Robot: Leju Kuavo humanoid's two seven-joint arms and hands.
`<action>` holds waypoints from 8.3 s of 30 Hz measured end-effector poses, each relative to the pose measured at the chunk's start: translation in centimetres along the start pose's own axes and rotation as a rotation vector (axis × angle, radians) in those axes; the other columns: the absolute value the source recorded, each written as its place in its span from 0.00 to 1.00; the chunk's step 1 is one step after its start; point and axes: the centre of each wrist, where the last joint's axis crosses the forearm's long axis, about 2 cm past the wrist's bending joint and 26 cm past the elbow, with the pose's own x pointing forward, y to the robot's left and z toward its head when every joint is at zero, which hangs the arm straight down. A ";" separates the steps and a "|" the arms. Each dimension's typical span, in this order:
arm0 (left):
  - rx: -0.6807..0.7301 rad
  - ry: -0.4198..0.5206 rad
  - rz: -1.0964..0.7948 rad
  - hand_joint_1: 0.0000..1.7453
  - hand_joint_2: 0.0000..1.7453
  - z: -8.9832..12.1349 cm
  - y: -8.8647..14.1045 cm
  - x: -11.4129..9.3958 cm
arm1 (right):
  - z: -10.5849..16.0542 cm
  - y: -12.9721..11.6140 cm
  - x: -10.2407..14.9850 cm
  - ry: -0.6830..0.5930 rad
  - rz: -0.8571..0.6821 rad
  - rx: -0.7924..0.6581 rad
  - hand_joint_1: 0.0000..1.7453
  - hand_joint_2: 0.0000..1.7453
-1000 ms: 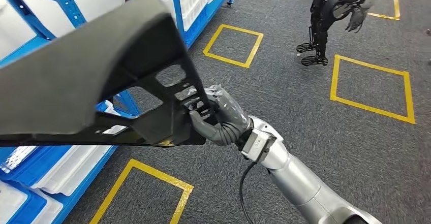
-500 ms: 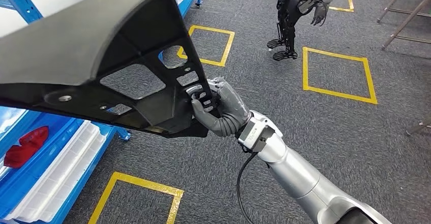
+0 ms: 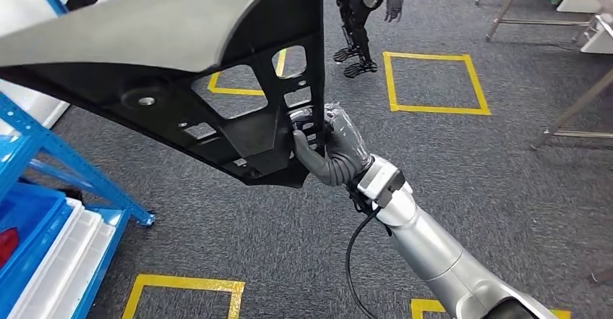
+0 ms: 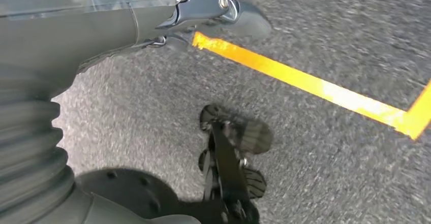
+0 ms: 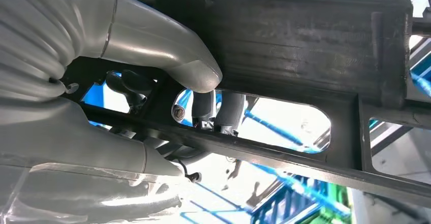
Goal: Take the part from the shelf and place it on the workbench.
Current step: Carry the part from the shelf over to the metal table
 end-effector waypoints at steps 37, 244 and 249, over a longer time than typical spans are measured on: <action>0.003 0.002 -0.027 0.00 1.00 -0.1 0.7 0.0 | 4.9 -1.1 0.7 0.041 0.034 -0.086 1.00 1.00; 0.056 0.011 0.075 0.00 1.00 -1.0 3.7 1.1 | 2.1 -2.7 1.4 0.003 0.033 -0.159 1.00 1.00; 0.057 0.014 0.070 0.00 1.00 -0.9 3.8 0.8 | 2.6 -2.4 1.4 0.017 0.026 -0.164 1.00 1.00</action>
